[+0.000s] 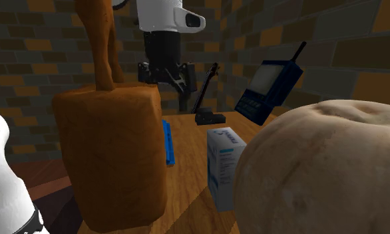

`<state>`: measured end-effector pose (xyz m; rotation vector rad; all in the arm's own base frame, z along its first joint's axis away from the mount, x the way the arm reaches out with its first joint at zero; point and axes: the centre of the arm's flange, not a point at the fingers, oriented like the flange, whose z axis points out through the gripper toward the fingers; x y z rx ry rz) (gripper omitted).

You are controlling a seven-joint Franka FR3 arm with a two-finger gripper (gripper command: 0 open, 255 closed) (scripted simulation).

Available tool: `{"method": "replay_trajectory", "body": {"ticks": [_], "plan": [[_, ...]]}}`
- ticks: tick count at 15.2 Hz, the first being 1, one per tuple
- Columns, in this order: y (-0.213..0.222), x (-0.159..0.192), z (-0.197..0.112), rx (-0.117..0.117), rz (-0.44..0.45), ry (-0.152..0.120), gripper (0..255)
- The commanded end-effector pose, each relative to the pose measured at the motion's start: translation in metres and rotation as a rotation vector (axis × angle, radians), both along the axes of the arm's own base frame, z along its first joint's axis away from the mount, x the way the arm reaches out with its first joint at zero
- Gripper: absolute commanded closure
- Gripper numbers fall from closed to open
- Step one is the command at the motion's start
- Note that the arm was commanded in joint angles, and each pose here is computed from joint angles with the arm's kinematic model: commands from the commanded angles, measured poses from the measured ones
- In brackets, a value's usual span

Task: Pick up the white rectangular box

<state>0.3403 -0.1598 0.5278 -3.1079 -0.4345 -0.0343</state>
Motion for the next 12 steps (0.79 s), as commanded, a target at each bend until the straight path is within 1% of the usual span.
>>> {"method": "replay_trajectory", "body": {"ticks": [1, 9, 10, 12], "plan": [[-0.027, 0.006, -0.005, -0.007, 0.045, -0.003, 0], [-0.120, 0.046, -0.018, -0.031, 0.211, -0.017, 0], [-0.124, 0.048, -0.019, -0.032, 0.218, -0.017, 0], [-0.124, 0.048, -0.029, -0.032, 0.218, -0.017, 0]]}}
